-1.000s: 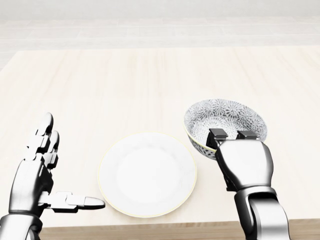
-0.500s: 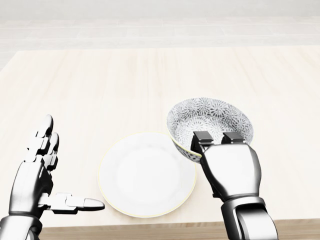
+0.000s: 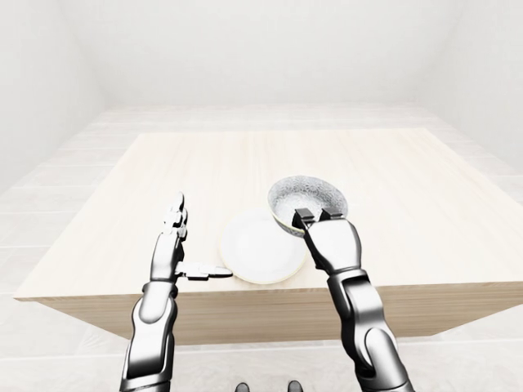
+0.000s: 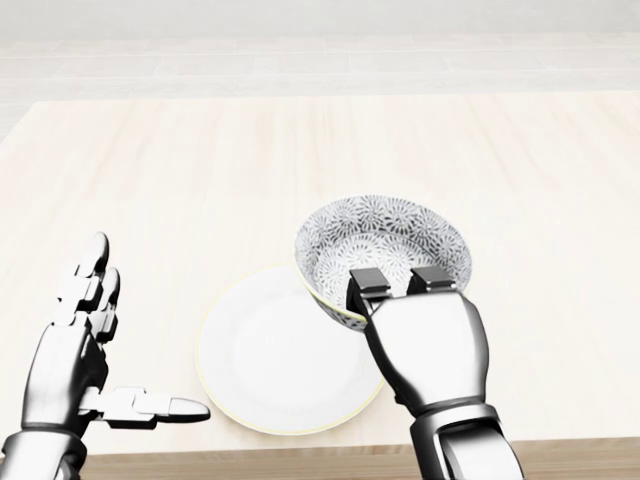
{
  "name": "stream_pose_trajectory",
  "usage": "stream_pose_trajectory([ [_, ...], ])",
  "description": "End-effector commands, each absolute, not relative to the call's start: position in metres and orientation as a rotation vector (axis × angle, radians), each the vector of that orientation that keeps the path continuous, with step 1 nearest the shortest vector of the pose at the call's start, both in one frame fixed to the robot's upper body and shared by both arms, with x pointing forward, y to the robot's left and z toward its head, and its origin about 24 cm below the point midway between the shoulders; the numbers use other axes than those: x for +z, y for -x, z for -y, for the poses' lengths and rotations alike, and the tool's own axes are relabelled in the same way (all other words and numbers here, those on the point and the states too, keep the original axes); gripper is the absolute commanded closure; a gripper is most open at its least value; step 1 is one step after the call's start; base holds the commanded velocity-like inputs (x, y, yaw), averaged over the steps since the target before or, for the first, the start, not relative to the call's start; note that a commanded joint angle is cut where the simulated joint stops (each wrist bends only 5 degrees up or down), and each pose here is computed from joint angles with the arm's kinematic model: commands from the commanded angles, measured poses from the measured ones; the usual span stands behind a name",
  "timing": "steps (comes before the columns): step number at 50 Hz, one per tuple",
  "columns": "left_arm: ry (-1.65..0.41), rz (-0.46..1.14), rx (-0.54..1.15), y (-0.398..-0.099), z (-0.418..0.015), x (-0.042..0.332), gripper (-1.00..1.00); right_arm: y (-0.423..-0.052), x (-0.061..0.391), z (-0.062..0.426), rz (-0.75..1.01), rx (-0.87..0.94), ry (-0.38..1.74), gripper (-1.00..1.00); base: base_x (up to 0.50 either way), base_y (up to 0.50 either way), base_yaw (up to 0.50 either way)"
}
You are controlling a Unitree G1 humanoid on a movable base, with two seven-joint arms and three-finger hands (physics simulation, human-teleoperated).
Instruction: Put the bowl on the plate.
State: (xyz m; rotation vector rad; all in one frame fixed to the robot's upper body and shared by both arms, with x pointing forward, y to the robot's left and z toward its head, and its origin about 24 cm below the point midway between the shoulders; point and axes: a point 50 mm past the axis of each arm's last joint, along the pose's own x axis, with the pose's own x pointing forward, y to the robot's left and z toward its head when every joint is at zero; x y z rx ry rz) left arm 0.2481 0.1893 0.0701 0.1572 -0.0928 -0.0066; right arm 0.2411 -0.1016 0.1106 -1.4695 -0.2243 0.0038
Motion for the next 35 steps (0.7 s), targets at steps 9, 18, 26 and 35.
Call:
stream_pose_trajectory([
  [9,-0.158,0.082,-0.004,-0.253,-0.191,0.064,-1.0,-0.239,0.107,0.085,0.278,0.018,1.478,0.61,0.0,0.0,0.0],
  [18,-0.158,0.08,-0.005,-0.252,-0.192,0.063,-1.0,-0.238,0.1,0.074,0.293,0.056,1.473,0.62,0.0,0.0,0.0],
  [26,-0.16,0.082,-0.004,-0.252,-0.193,0.064,-1.0,-0.241,0.094,0.07,0.295,0.074,1.473,0.62,0.0,0.0,0.0],
  [35,-0.161,0.084,-0.003,-0.251,-0.194,0.064,-1.0,-0.238,0.093,0.063,0.311,0.097,1.474,0.63,0.0,0.0,0.0],
])
